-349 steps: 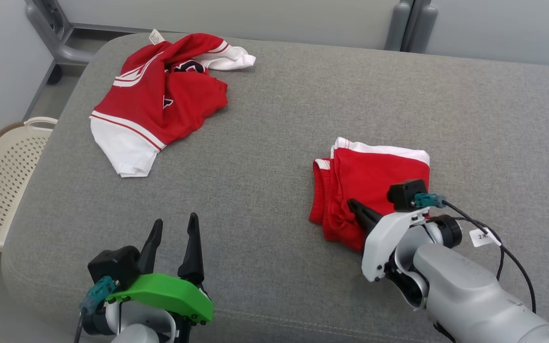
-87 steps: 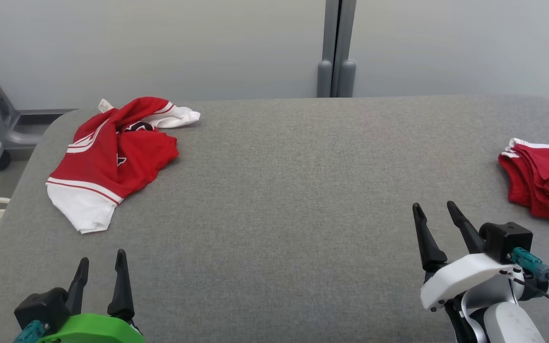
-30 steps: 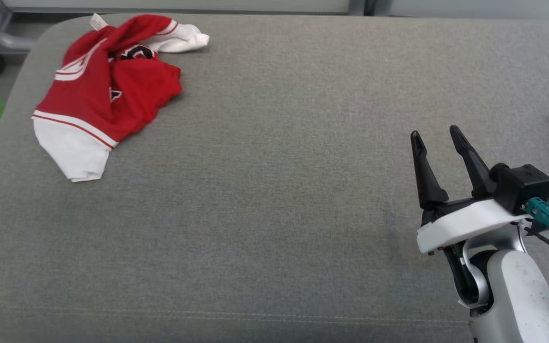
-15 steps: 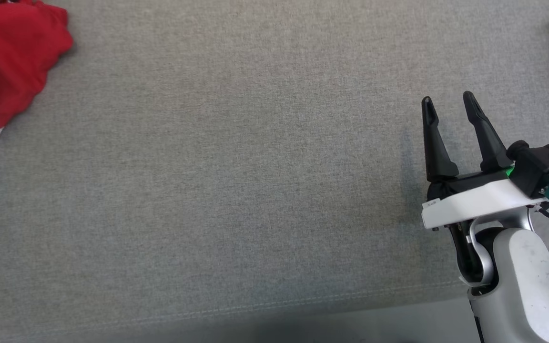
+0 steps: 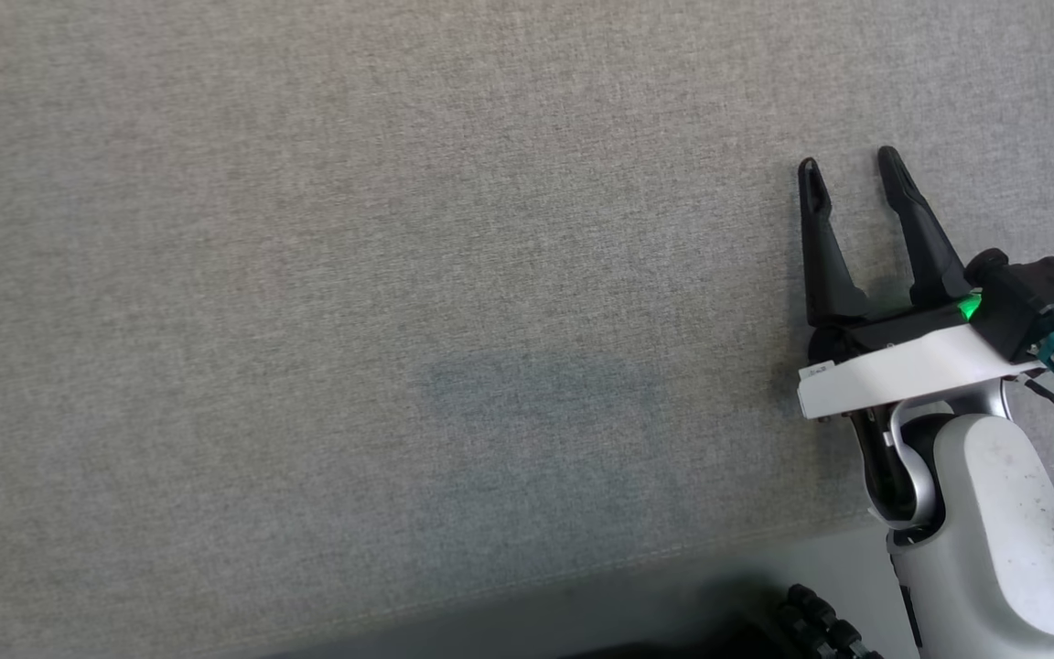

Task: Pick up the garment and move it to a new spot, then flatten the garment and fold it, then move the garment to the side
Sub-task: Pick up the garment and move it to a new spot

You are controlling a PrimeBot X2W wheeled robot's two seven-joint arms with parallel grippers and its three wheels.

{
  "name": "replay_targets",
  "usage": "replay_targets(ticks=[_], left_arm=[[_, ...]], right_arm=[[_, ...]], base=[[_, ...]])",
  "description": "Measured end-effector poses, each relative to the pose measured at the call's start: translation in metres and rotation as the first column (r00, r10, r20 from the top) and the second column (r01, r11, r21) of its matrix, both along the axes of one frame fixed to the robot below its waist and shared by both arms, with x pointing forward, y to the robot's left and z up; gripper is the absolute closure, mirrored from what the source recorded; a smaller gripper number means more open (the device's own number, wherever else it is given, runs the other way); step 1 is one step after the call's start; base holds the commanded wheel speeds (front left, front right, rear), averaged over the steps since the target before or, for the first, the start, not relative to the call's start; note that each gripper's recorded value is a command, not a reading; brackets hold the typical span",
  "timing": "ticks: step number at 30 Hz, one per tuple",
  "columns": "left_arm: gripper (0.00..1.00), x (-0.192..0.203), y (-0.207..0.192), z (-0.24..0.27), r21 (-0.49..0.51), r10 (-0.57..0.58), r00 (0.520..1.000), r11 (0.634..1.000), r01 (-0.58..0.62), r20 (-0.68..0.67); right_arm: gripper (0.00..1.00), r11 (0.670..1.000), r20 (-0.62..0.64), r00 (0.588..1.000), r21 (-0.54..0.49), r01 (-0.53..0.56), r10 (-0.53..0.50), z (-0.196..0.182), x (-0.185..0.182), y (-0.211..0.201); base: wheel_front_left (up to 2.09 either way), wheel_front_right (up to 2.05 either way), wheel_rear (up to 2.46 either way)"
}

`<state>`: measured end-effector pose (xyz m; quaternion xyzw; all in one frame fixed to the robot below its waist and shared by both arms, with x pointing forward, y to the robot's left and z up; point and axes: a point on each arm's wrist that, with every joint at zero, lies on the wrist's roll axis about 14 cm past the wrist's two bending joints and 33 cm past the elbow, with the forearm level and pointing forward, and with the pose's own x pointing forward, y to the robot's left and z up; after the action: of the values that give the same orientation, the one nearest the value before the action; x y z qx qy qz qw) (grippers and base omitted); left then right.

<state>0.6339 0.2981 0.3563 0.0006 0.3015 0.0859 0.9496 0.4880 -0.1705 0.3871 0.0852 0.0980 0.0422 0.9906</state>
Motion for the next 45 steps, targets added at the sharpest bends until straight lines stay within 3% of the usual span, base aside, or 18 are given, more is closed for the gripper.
replay_targets(ticks=[3,4,6,9,18,25,31,39,45], left_arm=[[0.0,0.004,0.0,-0.008,0.006,0.019,1.0,1.0,-0.019,0.016],[0.06,0.006,0.0,-0.009,0.003,0.023,0.999,1.0,-0.023,0.027],[0.53,0.008,-0.002,-0.009,-0.002,0.027,0.999,1.0,-0.027,0.047],[1.0,0.01,-0.005,0.0,-0.006,0.024,0.996,1.0,-0.024,0.084],[1.0,0.009,-0.013,0.05,0.007,-0.04,0.978,0.999,0.039,0.206],[1.0,0.005,-0.06,0.111,-0.025,-0.162,0.927,0.983,0.181,0.339],[1.0,-0.013,-0.109,0.171,-0.016,-0.288,0.849,0.944,0.328,0.442],[1.0,-0.062,-0.175,0.237,0.013,-0.439,0.729,0.861,0.509,0.525],[1.0,-0.1,-0.207,0.249,-0.045,-0.428,0.711,0.84,0.541,0.558]], right_arm=[[0.0,1.0,-0.014,1.0,-0.011,0.012,-0.012,-0.006,-0.002,-0.005],[0.0,1.0,-0.016,1.0,-0.013,0.015,-0.015,-0.007,-0.002,-0.007],[0.0,1.0,-0.016,1.0,-0.019,0.022,-0.022,-0.008,-0.002,-0.01],[0.0,0.999,-0.011,1.0,-0.026,0.021,-0.022,-0.005,-0.002,-0.01],[0.0,1.0,0.036,0.999,-0.02,0.009,-0.008,0.019,-0.005,-0.004],[0.0,1.0,0.074,0.997,-0.017,0.018,-0.017,0.044,-0.018,-0.006],[0.0,1.0,0.111,0.994,-0.01,0.022,-0.021,0.068,-0.034,-0.006],[0.0,1.0,0.181,0.983,0.003,0.021,-0.021,0.104,-0.055,-0.003],[0.0,1.0,0.223,0.975,0.009,0.024,-0.026,0.123,-0.067,-0.004]], base=[[0.0,0.0,0.0],[0.0,0.0,0.0],[0.0,0.0,0.0],[0.0,0.0,0.0],[0.0,0.0,0.0],[0.0,0.0,0.0],[0.0,0.0,0.0],[0.0,0.0,0.0],[0.0,0.0,0.0]])
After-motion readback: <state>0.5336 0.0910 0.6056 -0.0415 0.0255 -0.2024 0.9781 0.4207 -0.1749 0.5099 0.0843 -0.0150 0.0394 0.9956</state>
